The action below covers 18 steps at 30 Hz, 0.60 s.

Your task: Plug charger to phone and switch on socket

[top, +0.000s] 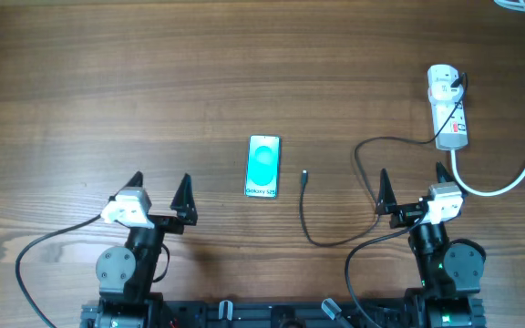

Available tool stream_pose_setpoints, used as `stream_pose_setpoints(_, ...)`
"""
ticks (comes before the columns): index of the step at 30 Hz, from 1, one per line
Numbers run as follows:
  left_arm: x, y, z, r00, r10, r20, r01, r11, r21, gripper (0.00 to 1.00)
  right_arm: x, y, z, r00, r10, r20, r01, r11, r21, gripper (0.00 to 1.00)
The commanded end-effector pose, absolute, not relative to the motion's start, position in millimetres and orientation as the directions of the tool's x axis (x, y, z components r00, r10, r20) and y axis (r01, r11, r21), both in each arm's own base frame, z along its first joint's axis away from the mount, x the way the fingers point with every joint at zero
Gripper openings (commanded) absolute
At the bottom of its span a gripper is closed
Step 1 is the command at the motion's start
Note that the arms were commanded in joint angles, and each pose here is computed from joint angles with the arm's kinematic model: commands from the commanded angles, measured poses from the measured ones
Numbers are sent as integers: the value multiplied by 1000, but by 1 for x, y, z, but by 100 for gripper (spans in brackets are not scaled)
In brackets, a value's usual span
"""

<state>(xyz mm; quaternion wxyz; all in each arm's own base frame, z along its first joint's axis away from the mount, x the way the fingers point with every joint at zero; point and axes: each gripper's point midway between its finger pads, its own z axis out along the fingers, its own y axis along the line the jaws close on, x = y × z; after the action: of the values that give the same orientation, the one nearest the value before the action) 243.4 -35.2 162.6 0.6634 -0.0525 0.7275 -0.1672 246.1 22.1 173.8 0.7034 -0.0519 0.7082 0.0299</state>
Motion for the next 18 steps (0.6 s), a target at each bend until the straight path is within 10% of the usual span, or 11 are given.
stream_pose_setpoints(1,240,-51,165,-167,-483,-860,208,835,-509,100,246,22,174,0,-26,-1000,-111,994,-26,100)
stream_pose_setpoints(12,212,-55,295,202,-526,-826,453,798,-398,100,246,22,174,0,-26,-1000,-110,994,-26,100)
stream_pose_setpoints(18,209,-55,354,178,-481,-859,421,826,-375,100,246,22,175,1,-26,-1000,-111,994,-26,100)
